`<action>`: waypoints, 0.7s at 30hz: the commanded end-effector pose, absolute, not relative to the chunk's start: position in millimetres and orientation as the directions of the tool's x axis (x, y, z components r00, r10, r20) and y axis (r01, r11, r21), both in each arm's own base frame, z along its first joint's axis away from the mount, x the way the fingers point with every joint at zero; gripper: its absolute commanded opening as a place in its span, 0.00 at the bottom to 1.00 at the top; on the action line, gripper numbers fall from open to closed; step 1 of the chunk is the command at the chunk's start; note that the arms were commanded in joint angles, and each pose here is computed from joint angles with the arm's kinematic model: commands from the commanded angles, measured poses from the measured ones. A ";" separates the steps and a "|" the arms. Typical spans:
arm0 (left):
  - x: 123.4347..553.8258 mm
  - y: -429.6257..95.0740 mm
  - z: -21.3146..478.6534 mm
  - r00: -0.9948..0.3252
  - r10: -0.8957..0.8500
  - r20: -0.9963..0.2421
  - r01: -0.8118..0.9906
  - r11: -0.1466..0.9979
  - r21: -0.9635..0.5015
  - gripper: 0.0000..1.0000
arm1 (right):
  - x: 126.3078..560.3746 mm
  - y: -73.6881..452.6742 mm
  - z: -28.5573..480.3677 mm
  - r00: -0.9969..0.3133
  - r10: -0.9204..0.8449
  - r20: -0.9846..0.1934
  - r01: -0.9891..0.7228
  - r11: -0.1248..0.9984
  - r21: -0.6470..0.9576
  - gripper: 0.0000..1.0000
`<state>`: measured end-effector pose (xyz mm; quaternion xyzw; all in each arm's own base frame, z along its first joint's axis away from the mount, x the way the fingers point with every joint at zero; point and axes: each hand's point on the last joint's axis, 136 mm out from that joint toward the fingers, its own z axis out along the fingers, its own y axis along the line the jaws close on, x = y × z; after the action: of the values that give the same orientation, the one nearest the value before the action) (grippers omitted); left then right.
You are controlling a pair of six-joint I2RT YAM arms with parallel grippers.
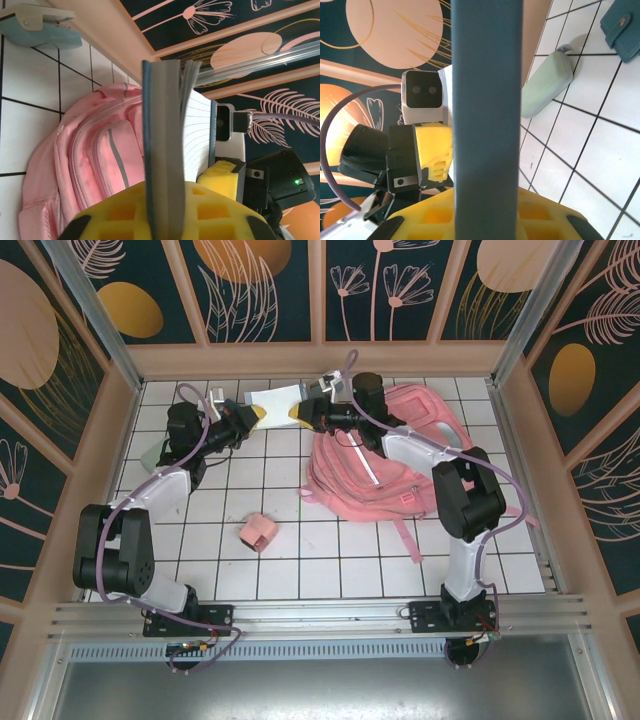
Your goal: Pack the student bag
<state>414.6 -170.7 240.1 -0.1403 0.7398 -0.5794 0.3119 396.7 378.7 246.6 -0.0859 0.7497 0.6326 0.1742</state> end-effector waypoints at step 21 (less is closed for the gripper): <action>411.6 -150.8 236.8 -0.711 -0.585 -0.391 0.130 0.437 -0.890 0.00 | 388.6 259.5 142.1 -0.755 -0.227 -0.615 -0.336 0.940 0.066 0.43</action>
<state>410.3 -155.8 217.8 -0.1665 0.7774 -0.5157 0.3194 403.3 281.8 163.3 -0.1155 0.9194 0.1847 0.3274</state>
